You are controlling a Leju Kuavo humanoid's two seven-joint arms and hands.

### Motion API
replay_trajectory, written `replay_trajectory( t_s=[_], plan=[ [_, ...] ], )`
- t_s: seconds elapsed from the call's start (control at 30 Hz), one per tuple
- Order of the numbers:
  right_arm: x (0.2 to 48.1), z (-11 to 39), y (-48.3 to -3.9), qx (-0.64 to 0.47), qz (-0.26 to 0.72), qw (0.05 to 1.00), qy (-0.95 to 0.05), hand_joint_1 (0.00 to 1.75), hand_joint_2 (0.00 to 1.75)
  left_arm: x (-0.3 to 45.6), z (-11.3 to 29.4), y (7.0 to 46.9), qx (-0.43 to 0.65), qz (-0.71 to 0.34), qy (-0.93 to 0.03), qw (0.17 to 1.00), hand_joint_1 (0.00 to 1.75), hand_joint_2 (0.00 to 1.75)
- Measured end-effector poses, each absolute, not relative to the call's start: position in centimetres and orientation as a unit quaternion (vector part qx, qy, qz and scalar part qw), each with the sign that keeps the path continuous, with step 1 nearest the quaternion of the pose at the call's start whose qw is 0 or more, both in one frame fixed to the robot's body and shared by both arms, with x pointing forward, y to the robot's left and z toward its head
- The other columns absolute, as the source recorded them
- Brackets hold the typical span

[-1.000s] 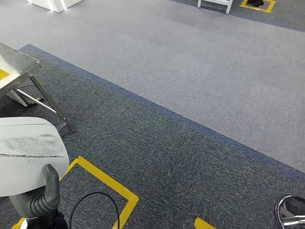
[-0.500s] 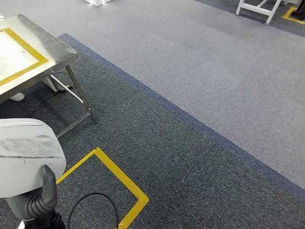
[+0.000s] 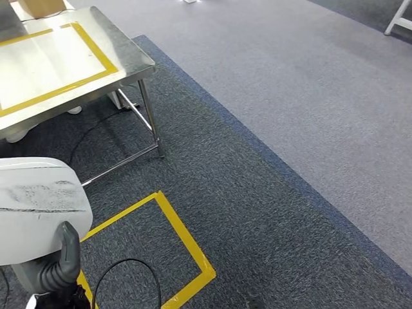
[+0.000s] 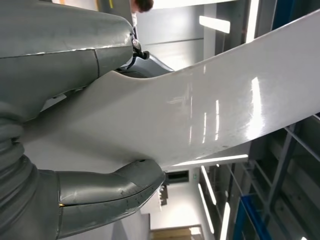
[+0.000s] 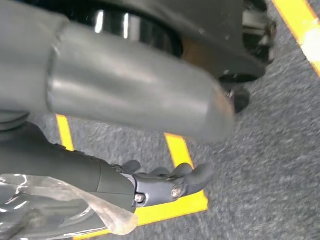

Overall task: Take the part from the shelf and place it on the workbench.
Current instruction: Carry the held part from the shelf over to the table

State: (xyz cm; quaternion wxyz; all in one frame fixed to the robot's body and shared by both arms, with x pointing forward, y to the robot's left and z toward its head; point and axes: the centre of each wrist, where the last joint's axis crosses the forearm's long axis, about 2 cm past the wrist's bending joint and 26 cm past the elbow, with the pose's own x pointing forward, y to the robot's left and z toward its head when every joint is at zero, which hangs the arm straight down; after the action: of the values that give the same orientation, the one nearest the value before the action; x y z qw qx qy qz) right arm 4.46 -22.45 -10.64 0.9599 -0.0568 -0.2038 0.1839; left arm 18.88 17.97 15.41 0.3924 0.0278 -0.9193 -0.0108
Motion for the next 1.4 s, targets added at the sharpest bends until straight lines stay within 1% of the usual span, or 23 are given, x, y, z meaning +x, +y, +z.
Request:
replay_trajectory(
  t_s=[0.3,0.67,1.17,1.4],
  plan=[
    [4.0,-10.7,-22.5,-0.053,0.187,0.962,-0.192,0.00,0.00,18.8,15.4,18.1,0.030,-0.012,-0.920,0.391,1.75,1.75],
    [4.7,-10.6,-22.5,-0.051,0.184,0.956,-0.221,0.00,0.00,20.1,16.2,18.1,0.007,-0.010,-0.924,0.383,1.75,1.75],
    [4.5,-10.7,-22.8,-0.046,0.169,0.963,-0.206,0.00,0.00,20.9,16.7,18.1,0.006,-0.007,-0.927,0.376,1.75,1.75],
    [4.5,-10.7,-22.8,-0.033,0.167,0.963,-0.208,0.00,0.00,20.4,16.3,18.4,0.014,0.004,-0.927,0.376,1.75,1.75]
  ],
)
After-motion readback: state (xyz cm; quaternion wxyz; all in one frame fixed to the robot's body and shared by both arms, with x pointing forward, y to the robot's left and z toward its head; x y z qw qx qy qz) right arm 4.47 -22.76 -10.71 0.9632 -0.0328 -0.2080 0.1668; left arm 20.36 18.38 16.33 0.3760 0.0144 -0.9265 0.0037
